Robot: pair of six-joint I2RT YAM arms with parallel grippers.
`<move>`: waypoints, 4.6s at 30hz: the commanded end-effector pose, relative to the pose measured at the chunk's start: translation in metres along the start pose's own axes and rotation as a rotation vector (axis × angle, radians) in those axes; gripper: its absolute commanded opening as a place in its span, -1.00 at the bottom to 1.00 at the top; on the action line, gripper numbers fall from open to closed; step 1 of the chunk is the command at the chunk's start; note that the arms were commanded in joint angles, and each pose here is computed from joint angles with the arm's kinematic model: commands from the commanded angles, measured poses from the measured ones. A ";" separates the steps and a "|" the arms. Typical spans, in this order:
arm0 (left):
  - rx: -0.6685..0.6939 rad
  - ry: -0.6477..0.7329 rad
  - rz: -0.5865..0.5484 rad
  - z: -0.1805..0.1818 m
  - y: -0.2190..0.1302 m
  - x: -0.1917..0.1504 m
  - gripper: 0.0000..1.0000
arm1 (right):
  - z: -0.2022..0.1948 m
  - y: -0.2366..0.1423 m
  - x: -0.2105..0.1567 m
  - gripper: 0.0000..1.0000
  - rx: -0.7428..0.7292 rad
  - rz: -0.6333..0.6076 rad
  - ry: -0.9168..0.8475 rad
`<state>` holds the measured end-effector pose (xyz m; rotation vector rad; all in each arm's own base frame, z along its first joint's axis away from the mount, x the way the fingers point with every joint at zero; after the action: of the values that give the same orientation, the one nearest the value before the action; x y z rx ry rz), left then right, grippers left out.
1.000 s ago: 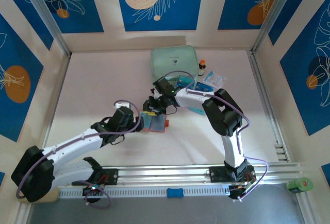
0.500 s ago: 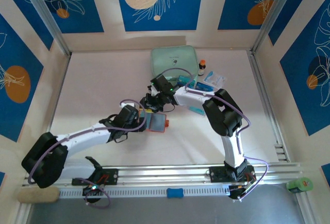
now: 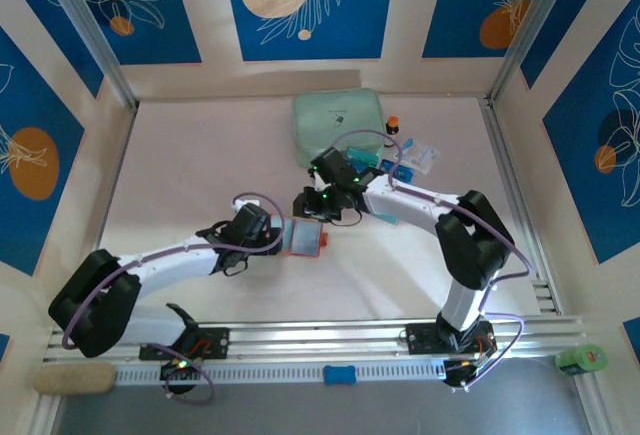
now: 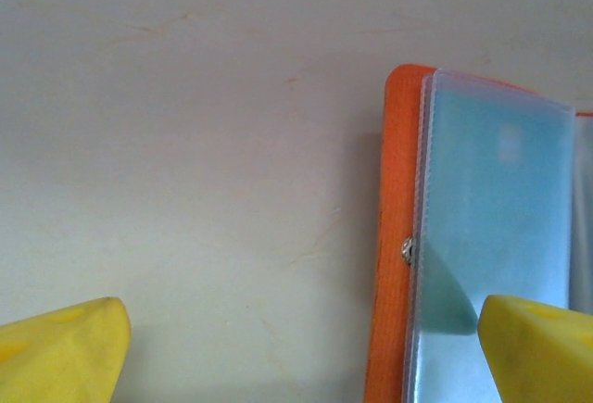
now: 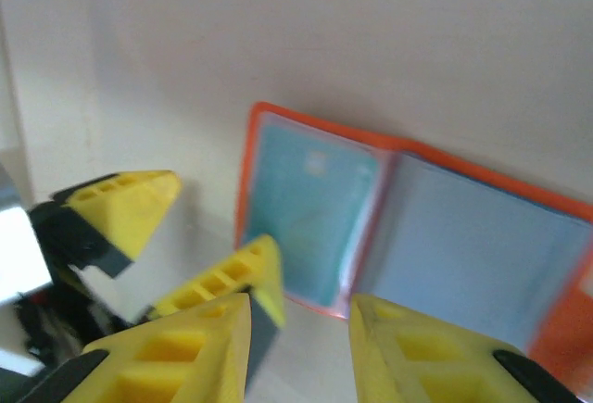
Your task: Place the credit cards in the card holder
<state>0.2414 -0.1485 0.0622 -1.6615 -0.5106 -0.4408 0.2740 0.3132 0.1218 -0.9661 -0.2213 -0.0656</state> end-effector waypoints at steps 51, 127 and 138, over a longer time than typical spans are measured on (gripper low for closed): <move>-0.133 -0.012 -0.042 -0.030 -0.026 0.038 0.95 | -0.087 -0.005 -0.060 -0.72 -0.384 0.086 -0.234; -0.171 -0.029 -0.021 -0.038 -0.020 0.036 1.00 | -0.167 -0.090 0.078 -0.33 -0.874 -0.045 -0.461; -0.174 -0.031 -0.022 -0.039 -0.020 0.036 1.00 | -0.168 -0.080 0.070 -0.47 -0.855 -0.013 -0.485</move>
<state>0.2561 -0.1799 0.1011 -1.8184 -0.5123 -0.4919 0.3523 0.1272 0.1094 -1.8418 -0.6558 0.0800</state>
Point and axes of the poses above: each hand's point on the last joint's axis, 136 mm out from that joint toward the fingers, its own y axis out along the fingers, its own z axis along the line the jaws close on, x = y × z, the point moved 3 cm from there along -y, back along the fingers, and after that the axes turned 3 degrees about -y, right-handed, at the moved point
